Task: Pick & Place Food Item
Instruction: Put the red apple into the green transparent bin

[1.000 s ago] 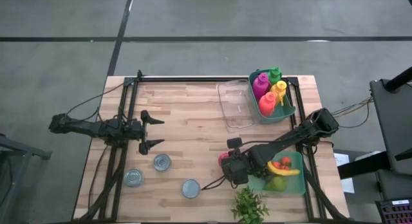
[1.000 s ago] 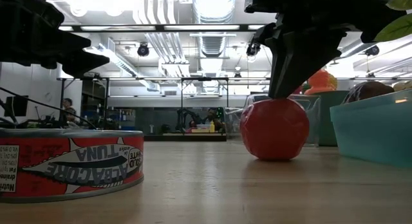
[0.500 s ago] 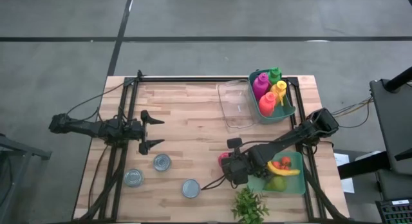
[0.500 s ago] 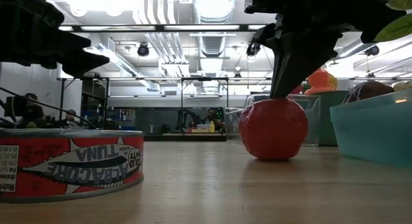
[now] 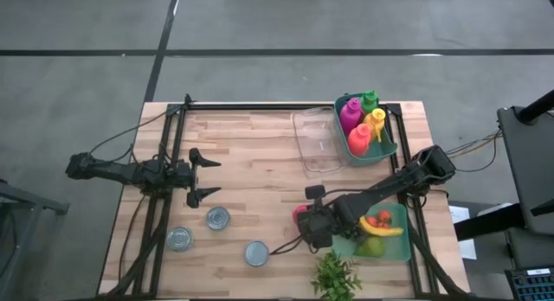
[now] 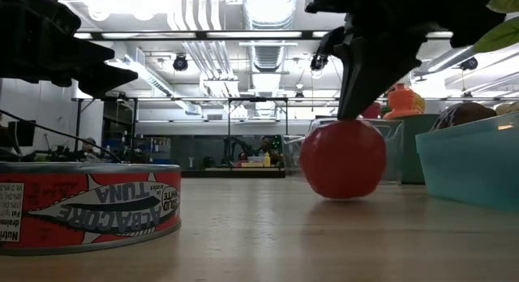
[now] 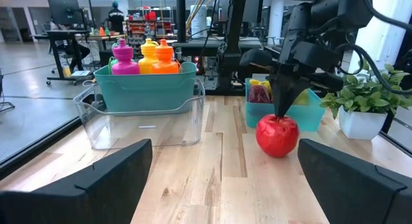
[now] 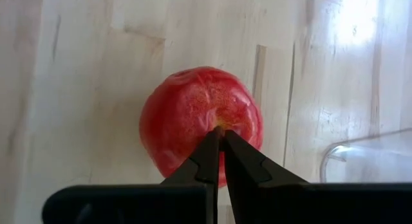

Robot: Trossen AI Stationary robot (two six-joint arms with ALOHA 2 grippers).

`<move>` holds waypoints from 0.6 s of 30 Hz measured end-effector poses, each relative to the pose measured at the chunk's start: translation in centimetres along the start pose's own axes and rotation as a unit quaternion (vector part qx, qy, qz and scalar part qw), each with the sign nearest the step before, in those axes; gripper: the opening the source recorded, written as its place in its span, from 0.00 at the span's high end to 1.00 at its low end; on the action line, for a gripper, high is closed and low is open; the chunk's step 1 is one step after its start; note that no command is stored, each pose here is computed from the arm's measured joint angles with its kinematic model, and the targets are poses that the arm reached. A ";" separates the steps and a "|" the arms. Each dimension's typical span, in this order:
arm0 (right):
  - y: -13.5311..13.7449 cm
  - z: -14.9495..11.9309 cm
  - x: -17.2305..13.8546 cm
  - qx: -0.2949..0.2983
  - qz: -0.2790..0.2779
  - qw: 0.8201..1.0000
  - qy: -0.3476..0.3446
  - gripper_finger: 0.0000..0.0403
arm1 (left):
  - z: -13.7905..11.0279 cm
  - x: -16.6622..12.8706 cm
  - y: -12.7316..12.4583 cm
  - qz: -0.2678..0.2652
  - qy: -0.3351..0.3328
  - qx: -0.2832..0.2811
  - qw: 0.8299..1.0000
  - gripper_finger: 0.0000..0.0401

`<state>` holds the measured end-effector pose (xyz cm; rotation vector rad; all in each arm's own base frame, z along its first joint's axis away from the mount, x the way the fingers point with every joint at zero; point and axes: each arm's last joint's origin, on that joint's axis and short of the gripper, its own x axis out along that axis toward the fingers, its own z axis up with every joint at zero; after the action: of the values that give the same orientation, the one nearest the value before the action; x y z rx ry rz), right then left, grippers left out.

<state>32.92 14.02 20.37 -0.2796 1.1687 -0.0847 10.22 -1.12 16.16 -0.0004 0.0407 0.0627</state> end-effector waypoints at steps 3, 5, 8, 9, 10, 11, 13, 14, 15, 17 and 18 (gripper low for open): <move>-0.1 0.4 -0.6 0.021 0.001 1.000 -0.006 0.98 | 0.0 0.0 0.0 0.000 0.000 0.000 1.000 0.03; -0.2 0.6 -0.9 0.023 0.000 1.000 -0.005 0.98 | 0.0 0.0 0.0 0.000 0.000 0.000 1.000 0.03; -0.3 0.8 -1.2 0.025 0.001 1.000 -0.008 0.98 | 0.0 0.0 0.0 0.000 0.000 0.000 1.000 0.03; -0.3 0.9 -1.4 0.025 0.000 1.000 -0.007 0.98 | 0.0 0.0 0.0 0.000 0.000 0.000 1.000 0.03; -0.4 1.0 -1.7 0.024 0.000 1.000 -0.005 0.98 | 0.0 0.0 0.0 0.000 0.000 0.000 1.000 0.03; -0.5 1.2 -1.9 0.024 -0.001 1.000 -0.003 0.98 | 0.0 0.0 0.0 0.000 0.000 0.000 1.000 0.03; -0.7 1.5 -2.6 0.036 -0.002 0.999 0.002 0.98 | 0.0 0.0 0.0 0.000 0.000 0.000 1.000 0.03; -0.8 1.7 -3.1 0.047 -0.003 0.999 0.003 0.98 | 0.0 0.0 0.0 0.000 0.000 0.000 1.000 0.03; -0.9 1.9 -3.6 0.057 -0.003 0.998 0.005 0.98 | 0.0 0.0 0.0 0.000 0.000 0.000 1.000 0.03; -1.3 2.4 -4.8 0.079 -0.005 0.997 0.008 0.98 | 0.0 0.0 0.0 0.000 0.000 0.000 1.000 0.03; -1.5 2.6 -5.4 0.091 -0.006 0.996 0.010 0.98 | 0.0 0.0 0.0 0.000 0.000 0.000 1.000 0.03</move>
<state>33.30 14.19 26.55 -0.1257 1.1716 -0.2035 10.22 -1.12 16.16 -0.0004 0.0407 0.0627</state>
